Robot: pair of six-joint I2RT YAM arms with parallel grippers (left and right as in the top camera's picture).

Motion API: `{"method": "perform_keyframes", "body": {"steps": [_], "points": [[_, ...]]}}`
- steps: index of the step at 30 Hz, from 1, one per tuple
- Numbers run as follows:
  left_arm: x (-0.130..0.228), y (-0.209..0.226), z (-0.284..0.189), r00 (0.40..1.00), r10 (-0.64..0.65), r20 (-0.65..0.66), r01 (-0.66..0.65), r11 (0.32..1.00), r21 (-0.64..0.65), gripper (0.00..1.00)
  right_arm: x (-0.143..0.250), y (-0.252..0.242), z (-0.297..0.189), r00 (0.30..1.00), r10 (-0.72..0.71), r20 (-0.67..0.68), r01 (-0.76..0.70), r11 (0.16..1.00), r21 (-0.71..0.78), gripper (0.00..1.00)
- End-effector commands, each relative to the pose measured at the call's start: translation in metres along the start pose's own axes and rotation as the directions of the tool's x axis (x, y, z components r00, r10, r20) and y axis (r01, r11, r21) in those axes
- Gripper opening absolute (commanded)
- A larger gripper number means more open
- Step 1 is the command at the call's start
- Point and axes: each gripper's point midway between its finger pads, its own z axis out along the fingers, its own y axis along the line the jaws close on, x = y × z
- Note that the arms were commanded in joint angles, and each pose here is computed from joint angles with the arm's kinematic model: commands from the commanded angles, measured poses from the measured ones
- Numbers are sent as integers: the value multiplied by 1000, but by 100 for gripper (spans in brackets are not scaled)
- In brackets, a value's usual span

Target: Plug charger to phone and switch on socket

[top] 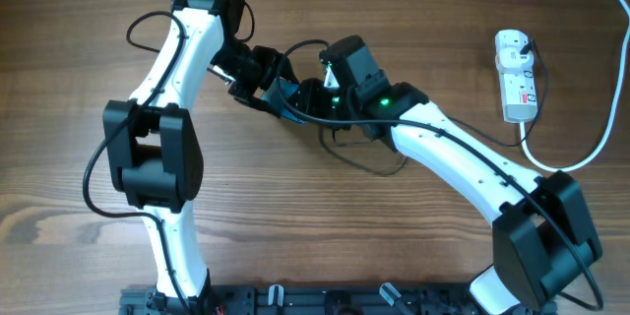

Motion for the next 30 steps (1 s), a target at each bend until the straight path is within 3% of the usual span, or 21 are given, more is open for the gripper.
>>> {"method": "perform_keyframes", "body": {"steps": [1, 5, 15, 25, 30], "points": [[15, -10, -17, 1000, 29, 9, -30, 998, 51, 4, 2, -8, 12, 1000, 24, 2, -24, 999, 31, 40], [15, -10, -17, 1000, 29, 9, -30, 998, 51, 4, 3, -14, 19, 999, 33, -9, -32, 998, 45, 35], [15, -10, -17, 1000, 30, 10, -30, 998, 51, 4, -2, -8, 19, 999, 45, 12, -46, 999, 17, 4], [13, -12, -17, 999, 38, 16, -39, 997, 60, 4, -9, -5, 17, 999, 43, 29, -43, 999, -4, 4], [2, -11, -17, 996, 45, 80, -49, 998, 42, 4, -30, -20, 7, 994, 94, 48, -93, 996, -11, 4]]}}
